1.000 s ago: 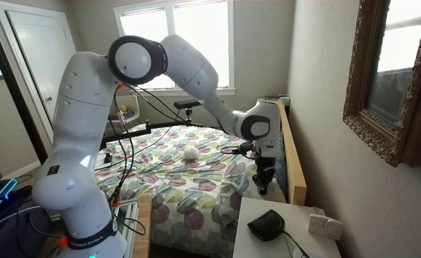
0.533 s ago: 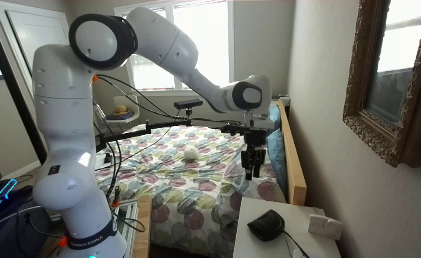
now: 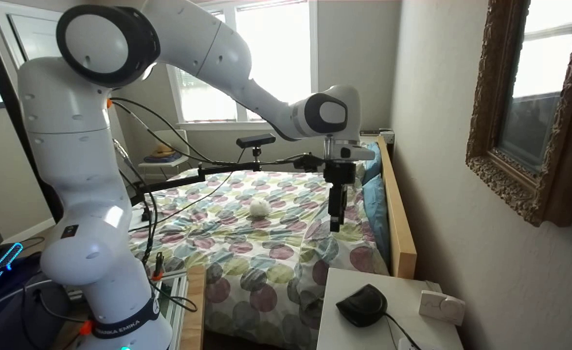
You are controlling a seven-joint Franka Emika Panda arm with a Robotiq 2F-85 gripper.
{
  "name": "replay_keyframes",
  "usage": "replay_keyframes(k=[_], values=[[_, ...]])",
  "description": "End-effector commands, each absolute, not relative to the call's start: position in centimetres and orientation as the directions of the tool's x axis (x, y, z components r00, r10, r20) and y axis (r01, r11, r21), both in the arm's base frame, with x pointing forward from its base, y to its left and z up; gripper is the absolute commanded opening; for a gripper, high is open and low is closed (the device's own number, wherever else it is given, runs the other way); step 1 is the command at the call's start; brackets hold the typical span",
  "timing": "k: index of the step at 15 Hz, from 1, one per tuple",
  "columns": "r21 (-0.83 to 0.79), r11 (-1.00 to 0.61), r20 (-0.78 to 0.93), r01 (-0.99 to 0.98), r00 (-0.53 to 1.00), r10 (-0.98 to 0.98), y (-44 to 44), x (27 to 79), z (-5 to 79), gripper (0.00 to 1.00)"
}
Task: Press the top of the black object
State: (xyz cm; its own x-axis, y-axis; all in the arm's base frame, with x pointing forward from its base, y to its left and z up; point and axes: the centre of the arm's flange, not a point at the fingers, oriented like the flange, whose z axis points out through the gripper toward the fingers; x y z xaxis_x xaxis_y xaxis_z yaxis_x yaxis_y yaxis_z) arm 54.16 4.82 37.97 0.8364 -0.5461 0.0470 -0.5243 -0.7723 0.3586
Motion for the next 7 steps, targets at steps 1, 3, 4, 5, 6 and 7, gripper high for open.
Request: replay_keyframes(k=[1,3,4,5,6,7], values=[[0.355,-0.792,0.032,-0.497,0.853,-0.521,4.53,53.98,38.19,1.00],[0.354,-0.807,0.020,-0.473,0.866,-0.499,4.17,53.69,38.36,1.00],[0.355,-0.809,0.017,-0.468,0.869,-0.495,4.19,53.62,38.34,1.00],[0.355,-0.811,0.017,-0.466,0.870,-0.493,4.26,53.61,38.34,1.00],[0.355,-0.812,0.016,-0.464,0.871,-0.491,4.34,53.61,38.34,1.00],[0.355,-0.812,0.016,-0.463,0.872,-0.490,4.39,53.60,38.34,1.00]])
